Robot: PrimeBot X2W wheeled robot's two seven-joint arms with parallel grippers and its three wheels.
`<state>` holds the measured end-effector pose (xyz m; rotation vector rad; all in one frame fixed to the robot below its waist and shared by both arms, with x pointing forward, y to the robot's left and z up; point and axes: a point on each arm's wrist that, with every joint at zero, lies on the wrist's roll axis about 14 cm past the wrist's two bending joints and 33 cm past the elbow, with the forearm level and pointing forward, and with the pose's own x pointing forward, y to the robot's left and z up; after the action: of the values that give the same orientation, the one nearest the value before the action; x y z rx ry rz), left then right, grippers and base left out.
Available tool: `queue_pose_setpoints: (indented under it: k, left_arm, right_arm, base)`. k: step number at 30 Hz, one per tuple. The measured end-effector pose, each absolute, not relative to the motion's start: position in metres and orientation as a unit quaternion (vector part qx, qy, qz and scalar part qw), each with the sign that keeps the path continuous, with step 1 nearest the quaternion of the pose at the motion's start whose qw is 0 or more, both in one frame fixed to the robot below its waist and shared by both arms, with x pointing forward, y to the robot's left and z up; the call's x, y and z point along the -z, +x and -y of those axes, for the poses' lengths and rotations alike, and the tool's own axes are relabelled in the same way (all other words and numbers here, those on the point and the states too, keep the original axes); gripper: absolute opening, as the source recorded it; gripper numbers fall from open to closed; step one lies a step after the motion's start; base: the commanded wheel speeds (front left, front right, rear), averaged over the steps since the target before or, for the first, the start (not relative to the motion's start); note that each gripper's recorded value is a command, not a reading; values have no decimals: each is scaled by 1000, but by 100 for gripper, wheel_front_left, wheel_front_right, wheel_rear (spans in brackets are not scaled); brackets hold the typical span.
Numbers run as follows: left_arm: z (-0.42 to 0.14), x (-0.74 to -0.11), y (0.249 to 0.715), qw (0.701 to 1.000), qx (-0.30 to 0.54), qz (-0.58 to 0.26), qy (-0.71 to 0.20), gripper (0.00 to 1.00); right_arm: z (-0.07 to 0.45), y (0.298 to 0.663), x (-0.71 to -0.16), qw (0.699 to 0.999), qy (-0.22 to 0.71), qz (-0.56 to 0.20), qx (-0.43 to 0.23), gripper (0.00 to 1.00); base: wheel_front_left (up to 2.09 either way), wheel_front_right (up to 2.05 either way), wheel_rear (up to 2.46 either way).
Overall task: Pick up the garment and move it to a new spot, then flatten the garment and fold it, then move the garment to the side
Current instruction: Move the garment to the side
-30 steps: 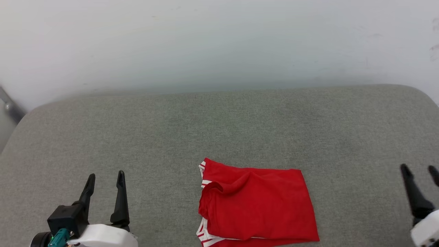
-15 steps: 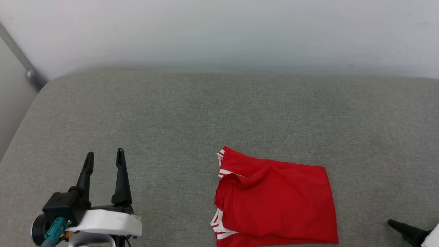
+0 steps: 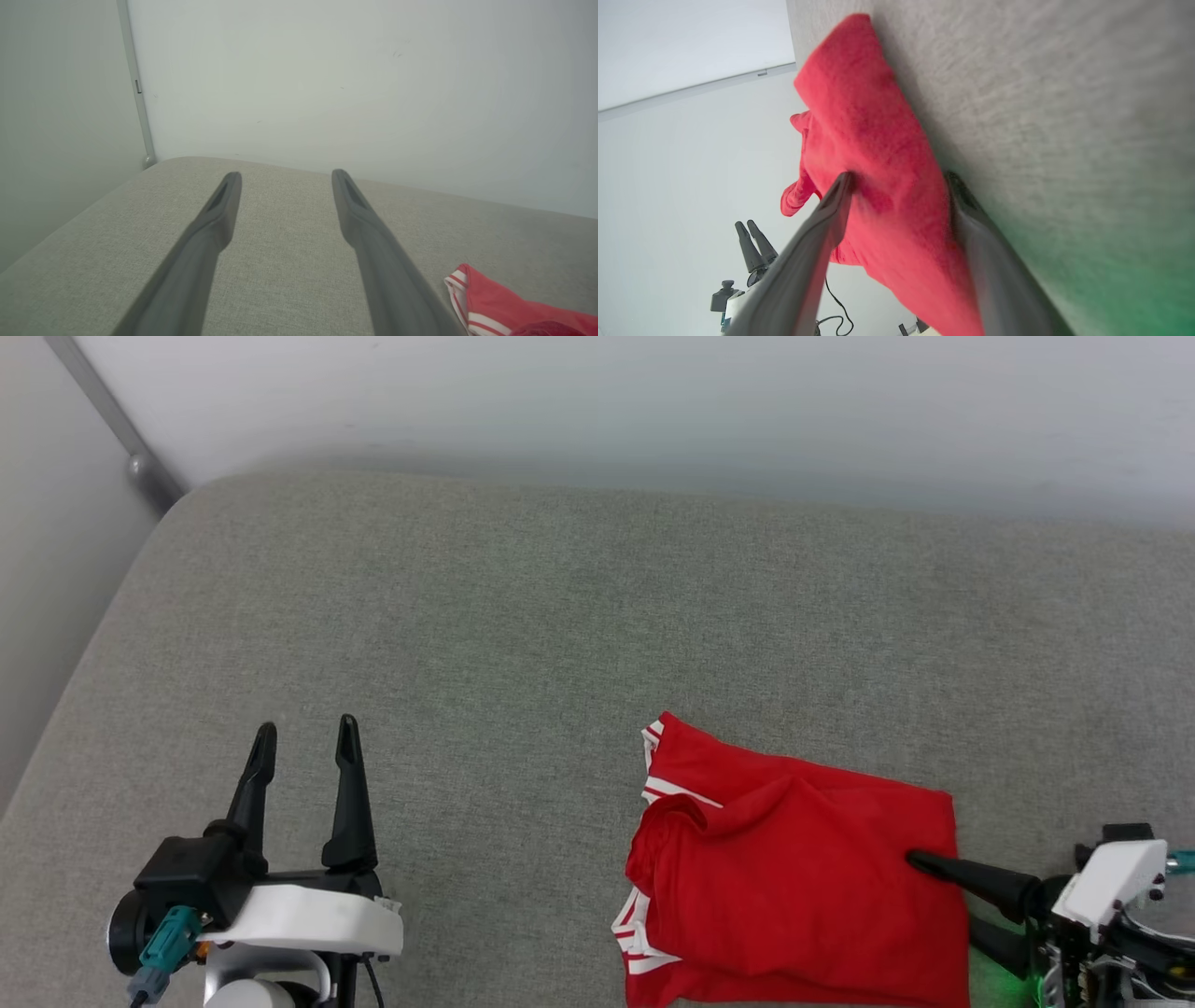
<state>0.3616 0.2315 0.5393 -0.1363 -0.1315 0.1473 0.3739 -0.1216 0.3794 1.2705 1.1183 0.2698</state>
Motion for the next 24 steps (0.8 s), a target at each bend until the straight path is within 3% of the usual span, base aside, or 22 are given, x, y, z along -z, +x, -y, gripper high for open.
queue_pose_setpoints:
  k: [1,3,4,12,20,24]
  left_arm:
    - [-232,-539,363,993,-74,66,-67,100]
    - [-232,-540,365,993,-72,69,-66,100]
    - [-231,-540,365,993,-71,69,-67,100]
    - [-228,-541,366,993,-65,73,-64,100]
    - [-208,-541,370,995,-25,74,-64,100]
    - [-185,-543,381,995,13,77,-64,100]
  right_arm:
    - [116,374,-378,652,556,-500,-124,81]
    - [107,376,-377,652,548,-507,-132,8]
    - [103,377,-377,653,546,-507,-136,0]
    - [103,377,-379,704,494,-494,-126,0]
    - [152,380,-396,829,305,-457,-100,0]
    - [178,376,-405,862,224,-447,-85,0]
  base:
    - [0,0,0]
    - [0,0,0]
    - [0,0,0]
    - [0,0,0]
    - [0,0,0]
    - [0,0,0]
